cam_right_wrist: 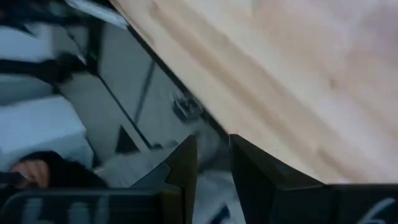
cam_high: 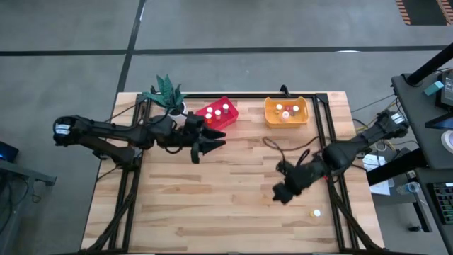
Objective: Pick and place medicine bottles into bin by pill shape (circle, oval)
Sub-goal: Put the yellow tablet bottle into the pink bin
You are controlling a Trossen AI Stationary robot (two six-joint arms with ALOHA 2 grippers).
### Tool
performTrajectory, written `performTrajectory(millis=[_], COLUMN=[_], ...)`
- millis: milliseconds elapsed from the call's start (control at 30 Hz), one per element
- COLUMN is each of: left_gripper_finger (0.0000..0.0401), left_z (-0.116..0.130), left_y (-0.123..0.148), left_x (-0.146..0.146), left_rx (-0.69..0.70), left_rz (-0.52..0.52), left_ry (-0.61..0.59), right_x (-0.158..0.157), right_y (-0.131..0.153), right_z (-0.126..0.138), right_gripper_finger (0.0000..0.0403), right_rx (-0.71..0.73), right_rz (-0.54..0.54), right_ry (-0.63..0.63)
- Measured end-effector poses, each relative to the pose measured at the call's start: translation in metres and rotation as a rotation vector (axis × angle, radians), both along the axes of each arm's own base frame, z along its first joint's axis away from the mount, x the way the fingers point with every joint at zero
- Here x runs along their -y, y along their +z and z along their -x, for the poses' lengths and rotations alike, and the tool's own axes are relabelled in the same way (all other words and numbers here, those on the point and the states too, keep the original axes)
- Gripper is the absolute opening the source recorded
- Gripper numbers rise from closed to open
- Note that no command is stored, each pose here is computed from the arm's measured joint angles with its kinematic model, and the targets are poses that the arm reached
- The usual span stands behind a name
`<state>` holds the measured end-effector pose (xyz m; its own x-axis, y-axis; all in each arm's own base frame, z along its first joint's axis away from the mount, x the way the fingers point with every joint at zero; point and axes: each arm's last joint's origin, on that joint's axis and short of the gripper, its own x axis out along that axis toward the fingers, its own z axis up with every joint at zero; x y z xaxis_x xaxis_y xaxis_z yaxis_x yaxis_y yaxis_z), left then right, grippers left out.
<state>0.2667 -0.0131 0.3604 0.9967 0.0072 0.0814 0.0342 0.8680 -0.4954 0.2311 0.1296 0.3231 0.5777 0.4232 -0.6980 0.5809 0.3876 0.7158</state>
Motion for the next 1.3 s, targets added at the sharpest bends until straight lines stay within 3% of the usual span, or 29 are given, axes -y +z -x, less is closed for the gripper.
performTrajectory(millis=[267, 433, 600, 800, 933, 1100, 1300], left_gripper_finger=[0.016, 0.016, 0.016, 0.016, 0.016, 0.016, 0.016], left_z=[0.008, 0.012, 0.012, 0.01, 0.01, 0.009, 0.008], left_y=[0.007, 0.007, 0.006, 0.003, 0.003, 0.003, 0.001], left_x=[0.0, 0.0, 0.0, 0.0, 0.0, -0.001, -0.002], left_rx=[0.025, 0.031, 0.028, 0.017, 0.017, 0.016, 0.009], left_rz=[-0.014, -0.033, -0.034, -0.035, -0.034, -0.034, -0.033], left_ry=[-0.011, -0.013, -0.013, -0.012, -0.012, -0.001, 0.006], right_x=[-0.056, -0.075, -0.077, -0.064, -0.052, -0.049, -0.05], right_y=[-0.001, -0.011, -0.024, -0.041, -0.054, -0.077, -0.102], right_z=[0.003, 0.026, 0.057, 0.086, 0.097, 0.099, 0.098], right_gripper_finger=[0.0084, 0.0079, 0.0052, 0.0019, 0.0019, 0.0059, 0.0146], right_rx=[-0.36, -0.587, -0.721, -0.737, -0.735, -0.714, -0.706], right_rz=[-0.034, 0.018, 0.081, 0.16, 0.196, 0.138, 0.101], right_ry=[0.112, 0.158, 0.151, 0.083, -0.002, -0.031, -0.049])
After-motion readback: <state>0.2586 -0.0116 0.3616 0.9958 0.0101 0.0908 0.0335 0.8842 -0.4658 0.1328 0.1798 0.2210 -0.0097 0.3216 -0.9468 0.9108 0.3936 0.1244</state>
